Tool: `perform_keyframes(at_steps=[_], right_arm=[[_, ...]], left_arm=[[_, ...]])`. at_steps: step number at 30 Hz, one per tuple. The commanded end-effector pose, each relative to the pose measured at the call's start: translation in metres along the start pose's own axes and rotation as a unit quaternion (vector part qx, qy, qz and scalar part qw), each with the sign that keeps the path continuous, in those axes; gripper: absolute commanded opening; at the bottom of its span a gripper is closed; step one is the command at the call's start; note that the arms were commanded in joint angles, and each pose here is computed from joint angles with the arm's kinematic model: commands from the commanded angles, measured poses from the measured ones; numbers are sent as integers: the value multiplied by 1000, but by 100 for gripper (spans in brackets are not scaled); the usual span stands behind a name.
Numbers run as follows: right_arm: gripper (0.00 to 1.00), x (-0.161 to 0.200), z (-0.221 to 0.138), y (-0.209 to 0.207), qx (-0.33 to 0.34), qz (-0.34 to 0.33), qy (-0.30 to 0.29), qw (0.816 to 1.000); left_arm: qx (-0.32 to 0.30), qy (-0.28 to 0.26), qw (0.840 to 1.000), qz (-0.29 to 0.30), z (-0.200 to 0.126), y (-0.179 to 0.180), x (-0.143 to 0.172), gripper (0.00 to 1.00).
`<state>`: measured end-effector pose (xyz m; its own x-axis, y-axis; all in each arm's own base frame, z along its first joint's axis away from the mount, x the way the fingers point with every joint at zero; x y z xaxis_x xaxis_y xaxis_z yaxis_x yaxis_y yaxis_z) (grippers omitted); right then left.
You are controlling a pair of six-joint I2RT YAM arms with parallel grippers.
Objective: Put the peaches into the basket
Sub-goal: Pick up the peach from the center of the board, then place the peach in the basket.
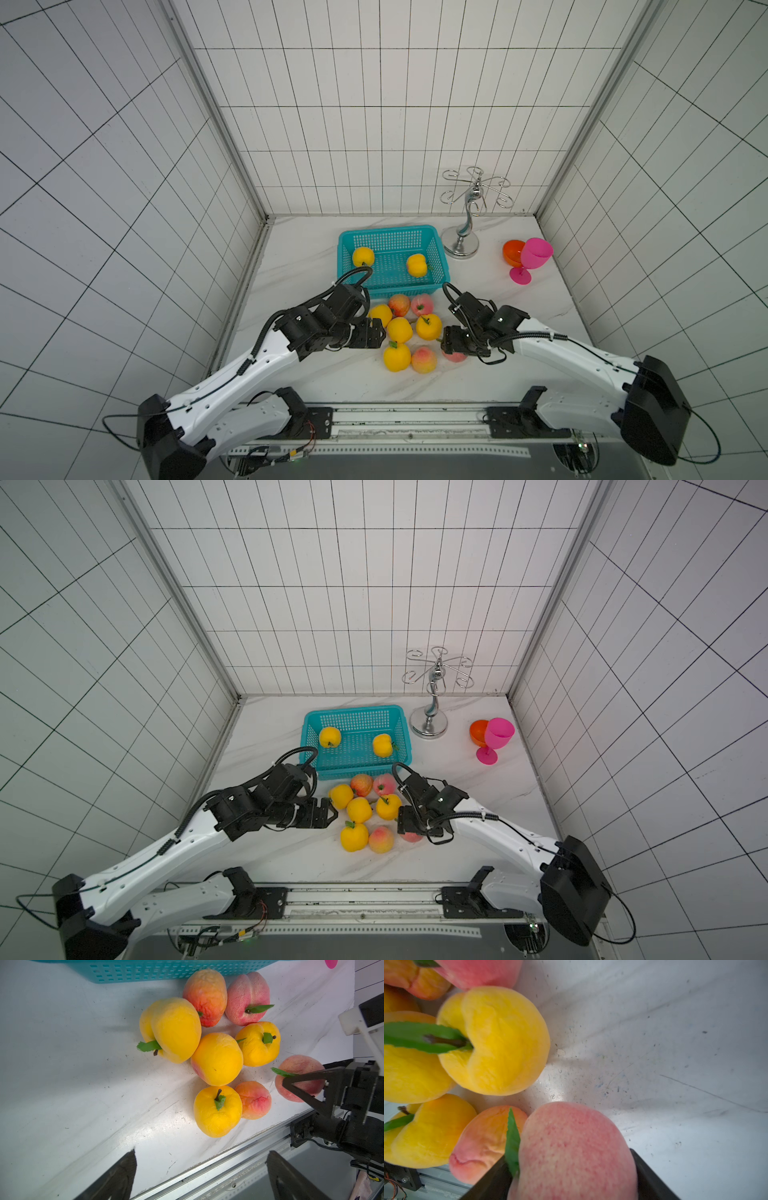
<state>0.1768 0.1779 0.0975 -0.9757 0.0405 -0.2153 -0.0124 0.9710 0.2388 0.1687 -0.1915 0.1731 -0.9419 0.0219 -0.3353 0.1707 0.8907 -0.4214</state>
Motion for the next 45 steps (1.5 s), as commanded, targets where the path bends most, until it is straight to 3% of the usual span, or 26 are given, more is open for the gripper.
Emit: perform_keyframes(at_steps=[1,12,21,32,38,45], right_arm=[[70,-14,-26,1,32,-37,-15,999],[70,-73,-88,50,15,-103,-74,992],[70,-119,-109,99,-11,-147,-104,984],[71,-168,-94,146,-50,-175,-101,978],[70,-197,-77,157,-73,-172,-95,978],[71,-230,-42,161,-78,-167,-81,980]], left_arm=[[5,-35,999,-3,-7,-4,-14,96],[10,-67,998,-11,-15,-6,-30,96],[7,-78,997,-26,-19,0,-34,96],[3,-90,996,-30,-22,6,-44,96],[3,-111,993,-30,-32,6,-67,96],[-3,-134,991,9,-35,1,-92,97]])
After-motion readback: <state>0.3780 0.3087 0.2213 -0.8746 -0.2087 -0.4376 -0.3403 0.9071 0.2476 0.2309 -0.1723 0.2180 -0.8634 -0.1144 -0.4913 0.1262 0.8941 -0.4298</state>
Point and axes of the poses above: each gripper's point midway between its finger pads, its own z axis out along the fingers, its own y axis along the line the jaws close on, x = y × z, the point moved 1 cm from there along -z, back along the fingers, and after that the axes turned 1 degree about z, right-handed, at the moved point
